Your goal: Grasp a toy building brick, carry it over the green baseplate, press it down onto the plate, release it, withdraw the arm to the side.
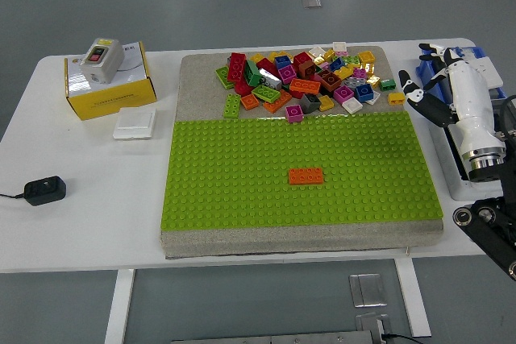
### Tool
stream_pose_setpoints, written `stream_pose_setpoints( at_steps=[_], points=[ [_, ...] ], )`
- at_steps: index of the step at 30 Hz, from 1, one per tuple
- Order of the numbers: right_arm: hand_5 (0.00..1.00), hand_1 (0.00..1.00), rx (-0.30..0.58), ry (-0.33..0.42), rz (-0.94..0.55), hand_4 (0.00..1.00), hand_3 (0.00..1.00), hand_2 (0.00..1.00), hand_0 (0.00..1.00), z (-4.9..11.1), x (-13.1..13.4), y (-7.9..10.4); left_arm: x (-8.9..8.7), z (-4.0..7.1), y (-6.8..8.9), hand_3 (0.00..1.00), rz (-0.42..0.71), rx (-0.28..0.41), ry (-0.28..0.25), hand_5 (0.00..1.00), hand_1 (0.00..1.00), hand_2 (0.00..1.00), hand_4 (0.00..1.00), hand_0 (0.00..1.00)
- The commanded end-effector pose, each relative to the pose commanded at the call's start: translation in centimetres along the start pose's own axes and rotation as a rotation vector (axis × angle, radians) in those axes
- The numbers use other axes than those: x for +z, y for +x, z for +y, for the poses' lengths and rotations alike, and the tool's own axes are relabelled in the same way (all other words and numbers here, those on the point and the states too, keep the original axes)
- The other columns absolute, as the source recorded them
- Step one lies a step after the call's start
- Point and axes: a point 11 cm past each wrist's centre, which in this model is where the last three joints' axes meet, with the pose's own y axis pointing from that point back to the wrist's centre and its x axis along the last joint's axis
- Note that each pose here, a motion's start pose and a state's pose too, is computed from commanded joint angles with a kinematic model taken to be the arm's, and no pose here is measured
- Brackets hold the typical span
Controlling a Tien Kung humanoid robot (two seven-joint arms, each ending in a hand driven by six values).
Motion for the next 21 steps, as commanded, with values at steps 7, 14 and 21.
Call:
stream_pose_setpoints(
  at_steps=[7,14,21],
  points=[
    [0.527,0.628,-0.001,0.082,0.154,0.624,0.792,0.719,0.558,-1.7,-2.4,0.2,1.1,0.1,-0.2,0.647,0.000,0.000,-0.018,0.469,0.646,0.591,0.385,0.663],
    [0.431,0.454,0.018,0.208,0.213,0.605,0.792,0.712,0.280,-2.0,-3.9,1.0,2.0,0.1,-0.7,0.652,0.003,-0.008,-0.034,0.469,0.648,0.592,0.386,0.666],
    [0.406,0.411,0.020,0.210,0.147,0.598,0.630,0.533,0.281,-1.0,-2.6,1.5,3.5,0.2,-0.9,0.656,0.007,-0.010,-0.069,0.467,0.649,0.599,0.386,0.668]
  ],
)
